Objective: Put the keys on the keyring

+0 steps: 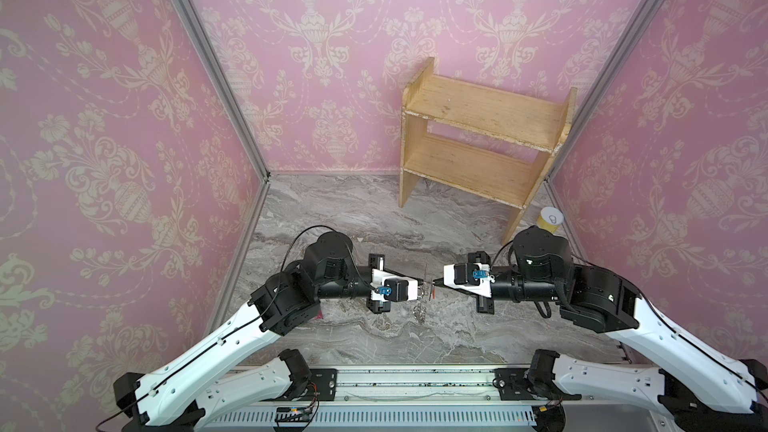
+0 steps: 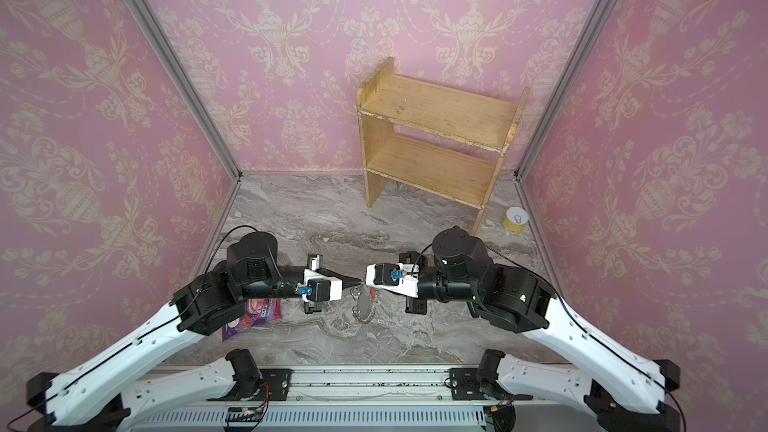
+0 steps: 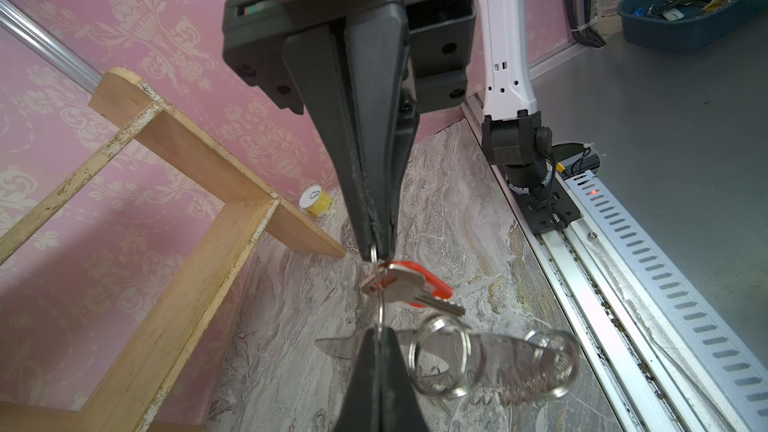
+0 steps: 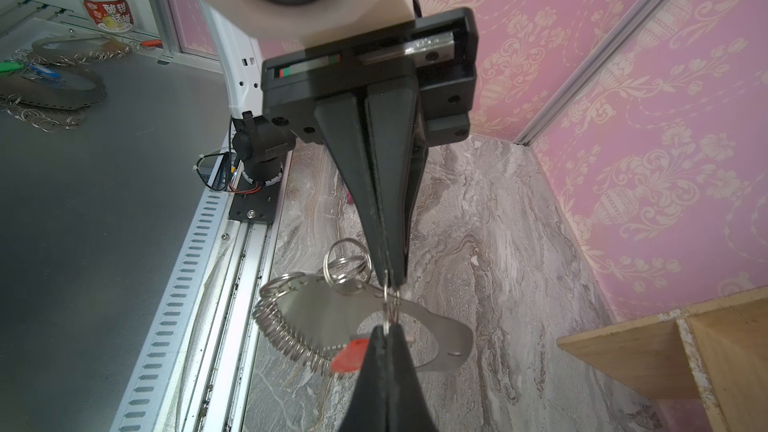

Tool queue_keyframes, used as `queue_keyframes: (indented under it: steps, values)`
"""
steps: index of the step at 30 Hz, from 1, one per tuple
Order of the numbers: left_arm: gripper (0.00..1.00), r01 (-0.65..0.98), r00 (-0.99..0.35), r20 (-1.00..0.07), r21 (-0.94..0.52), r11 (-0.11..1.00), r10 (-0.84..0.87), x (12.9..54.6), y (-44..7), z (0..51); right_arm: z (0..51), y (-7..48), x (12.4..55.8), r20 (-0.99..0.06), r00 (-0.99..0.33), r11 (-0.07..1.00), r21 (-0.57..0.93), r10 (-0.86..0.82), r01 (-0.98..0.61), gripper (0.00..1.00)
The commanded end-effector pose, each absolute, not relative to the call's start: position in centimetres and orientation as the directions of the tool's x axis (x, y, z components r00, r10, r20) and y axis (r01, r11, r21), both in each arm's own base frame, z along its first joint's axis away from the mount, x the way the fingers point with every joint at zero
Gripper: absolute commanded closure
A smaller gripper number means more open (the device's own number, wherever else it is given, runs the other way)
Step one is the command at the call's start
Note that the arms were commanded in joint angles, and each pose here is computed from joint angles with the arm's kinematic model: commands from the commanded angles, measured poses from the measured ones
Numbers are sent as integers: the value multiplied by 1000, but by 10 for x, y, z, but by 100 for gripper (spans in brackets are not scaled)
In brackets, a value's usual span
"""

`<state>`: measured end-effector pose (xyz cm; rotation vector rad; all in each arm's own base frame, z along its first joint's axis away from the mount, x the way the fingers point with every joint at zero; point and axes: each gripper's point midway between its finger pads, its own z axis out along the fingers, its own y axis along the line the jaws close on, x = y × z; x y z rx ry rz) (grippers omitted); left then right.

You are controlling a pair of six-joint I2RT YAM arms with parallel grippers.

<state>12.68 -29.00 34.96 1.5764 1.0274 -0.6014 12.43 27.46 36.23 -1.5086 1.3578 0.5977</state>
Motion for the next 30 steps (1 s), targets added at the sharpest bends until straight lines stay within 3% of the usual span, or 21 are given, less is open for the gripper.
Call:
queue_keyframes:
  steps: [1,30]
  values:
    - [100,837,535,-810,546,-21,242,120,-288,370,367,278,127,-848,281,107,-364,-449,-925,100]
    - [100,825,553,-785,564,-47,279,118,-289,362,378,277,125,-855,296,107,-373,-426,-922,100]
